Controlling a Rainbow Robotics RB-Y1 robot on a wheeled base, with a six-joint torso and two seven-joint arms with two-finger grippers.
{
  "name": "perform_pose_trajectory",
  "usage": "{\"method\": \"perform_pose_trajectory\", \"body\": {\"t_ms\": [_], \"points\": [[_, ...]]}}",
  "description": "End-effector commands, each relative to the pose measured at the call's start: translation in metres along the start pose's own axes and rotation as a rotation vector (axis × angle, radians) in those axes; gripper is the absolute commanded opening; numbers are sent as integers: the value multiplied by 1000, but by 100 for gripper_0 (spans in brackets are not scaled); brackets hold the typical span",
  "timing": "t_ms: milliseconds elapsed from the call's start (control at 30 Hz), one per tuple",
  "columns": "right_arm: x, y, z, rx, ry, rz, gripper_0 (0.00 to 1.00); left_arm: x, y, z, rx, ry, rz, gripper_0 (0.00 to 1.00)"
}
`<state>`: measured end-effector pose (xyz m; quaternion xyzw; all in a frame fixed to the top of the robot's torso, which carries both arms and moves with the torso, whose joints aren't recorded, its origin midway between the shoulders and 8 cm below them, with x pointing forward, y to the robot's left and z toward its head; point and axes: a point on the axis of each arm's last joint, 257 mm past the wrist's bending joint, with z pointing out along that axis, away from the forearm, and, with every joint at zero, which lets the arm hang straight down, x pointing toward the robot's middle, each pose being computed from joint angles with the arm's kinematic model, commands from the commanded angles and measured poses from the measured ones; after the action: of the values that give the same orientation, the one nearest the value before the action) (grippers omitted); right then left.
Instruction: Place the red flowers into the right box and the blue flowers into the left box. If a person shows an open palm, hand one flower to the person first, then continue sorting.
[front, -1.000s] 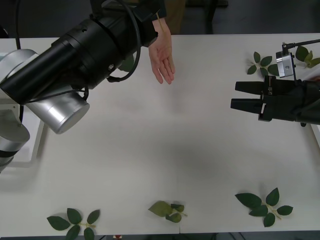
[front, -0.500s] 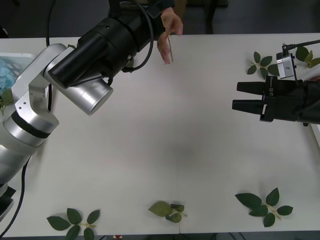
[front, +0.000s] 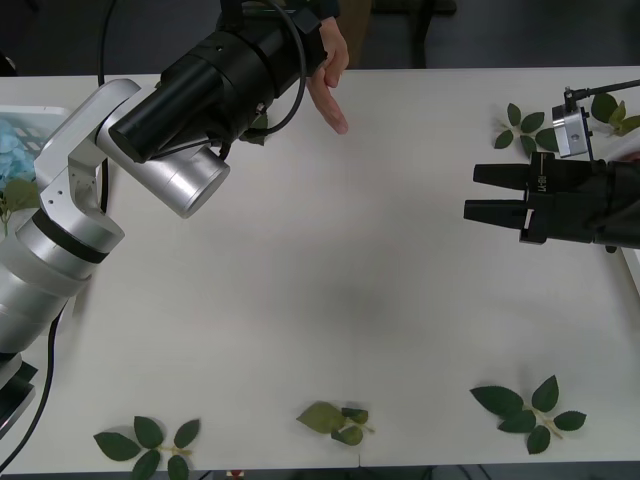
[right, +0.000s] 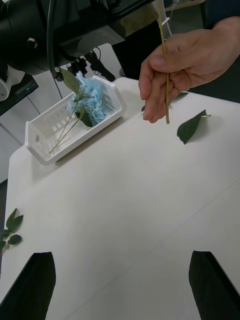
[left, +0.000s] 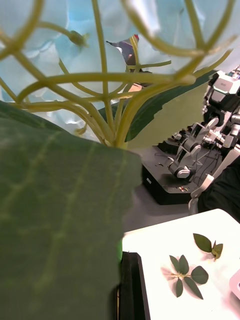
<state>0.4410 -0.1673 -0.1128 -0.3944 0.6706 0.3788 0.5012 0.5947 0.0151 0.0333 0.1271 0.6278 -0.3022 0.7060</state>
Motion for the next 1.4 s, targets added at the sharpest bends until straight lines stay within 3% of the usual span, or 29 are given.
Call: {"method": "perform_pose_trajectory", "body": {"t_ms": [33,67,1400], "points": [[-10,-1,-3,1,30,-80,78,-25,-29,10,56,-45,-5,59],[-10,-1,-3,1,30,-81,77,-25,-28,10,55,-44,-7,100],[-14,2,-2,-8,18,-78,77,-24,-31,9,69,-49,-23,100]]}}
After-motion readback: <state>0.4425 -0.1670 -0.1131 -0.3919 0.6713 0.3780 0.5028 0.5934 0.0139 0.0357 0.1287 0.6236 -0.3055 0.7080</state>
